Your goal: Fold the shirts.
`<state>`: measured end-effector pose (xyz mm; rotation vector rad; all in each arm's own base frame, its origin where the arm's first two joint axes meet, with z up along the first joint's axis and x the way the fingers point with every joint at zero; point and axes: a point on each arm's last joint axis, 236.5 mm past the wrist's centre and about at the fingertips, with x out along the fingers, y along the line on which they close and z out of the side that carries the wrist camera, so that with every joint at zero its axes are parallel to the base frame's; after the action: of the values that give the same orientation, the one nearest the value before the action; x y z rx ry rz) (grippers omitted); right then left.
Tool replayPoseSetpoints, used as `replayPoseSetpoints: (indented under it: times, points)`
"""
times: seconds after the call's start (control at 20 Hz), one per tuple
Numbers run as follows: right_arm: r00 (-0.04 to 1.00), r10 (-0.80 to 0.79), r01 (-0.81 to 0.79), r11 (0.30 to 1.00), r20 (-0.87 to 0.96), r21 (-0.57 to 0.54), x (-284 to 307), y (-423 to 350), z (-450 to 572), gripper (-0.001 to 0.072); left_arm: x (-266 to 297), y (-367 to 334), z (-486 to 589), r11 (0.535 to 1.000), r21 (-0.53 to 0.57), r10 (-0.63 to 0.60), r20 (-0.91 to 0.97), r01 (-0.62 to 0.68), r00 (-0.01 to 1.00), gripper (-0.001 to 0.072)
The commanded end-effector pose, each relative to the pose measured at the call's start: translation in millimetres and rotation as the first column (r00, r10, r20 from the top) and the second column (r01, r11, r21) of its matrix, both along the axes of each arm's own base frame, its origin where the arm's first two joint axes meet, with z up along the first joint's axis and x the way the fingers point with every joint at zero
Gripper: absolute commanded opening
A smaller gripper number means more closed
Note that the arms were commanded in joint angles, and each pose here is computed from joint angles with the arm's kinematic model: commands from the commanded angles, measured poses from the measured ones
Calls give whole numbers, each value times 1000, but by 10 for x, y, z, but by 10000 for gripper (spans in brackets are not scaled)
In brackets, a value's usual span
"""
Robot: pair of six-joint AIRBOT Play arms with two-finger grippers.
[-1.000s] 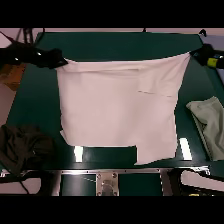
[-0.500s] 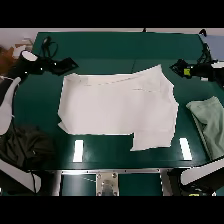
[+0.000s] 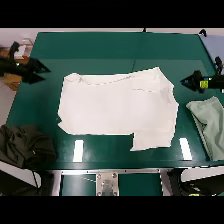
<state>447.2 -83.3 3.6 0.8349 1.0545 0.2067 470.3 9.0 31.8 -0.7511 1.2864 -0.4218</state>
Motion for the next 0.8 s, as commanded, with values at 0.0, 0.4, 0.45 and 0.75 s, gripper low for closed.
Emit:
replayPoseSetpoints:
  times: [0.0,0.4,0.45,0.75]
  points:
    - [997,-53,55,998,-60,29,-634,131,-132,193,-903,-96,-285,992,-93,-110,-280,87,954,531]
    - [971,-236,234,972,-51,-29,-1367,233,-310,148,-2229,-88,-1002,993,116,28,-465,29,885,530]
    - [969,-243,241,970,-54,-30,-1381,238,-348,149,-2257,-139,-1070,994,110,48,-464,3,885,530]
    - [964,-258,257,966,-59,-32,-1390,227,-399,148,-2005,-335,-1367,979,56,202,-374,-196,905,399]
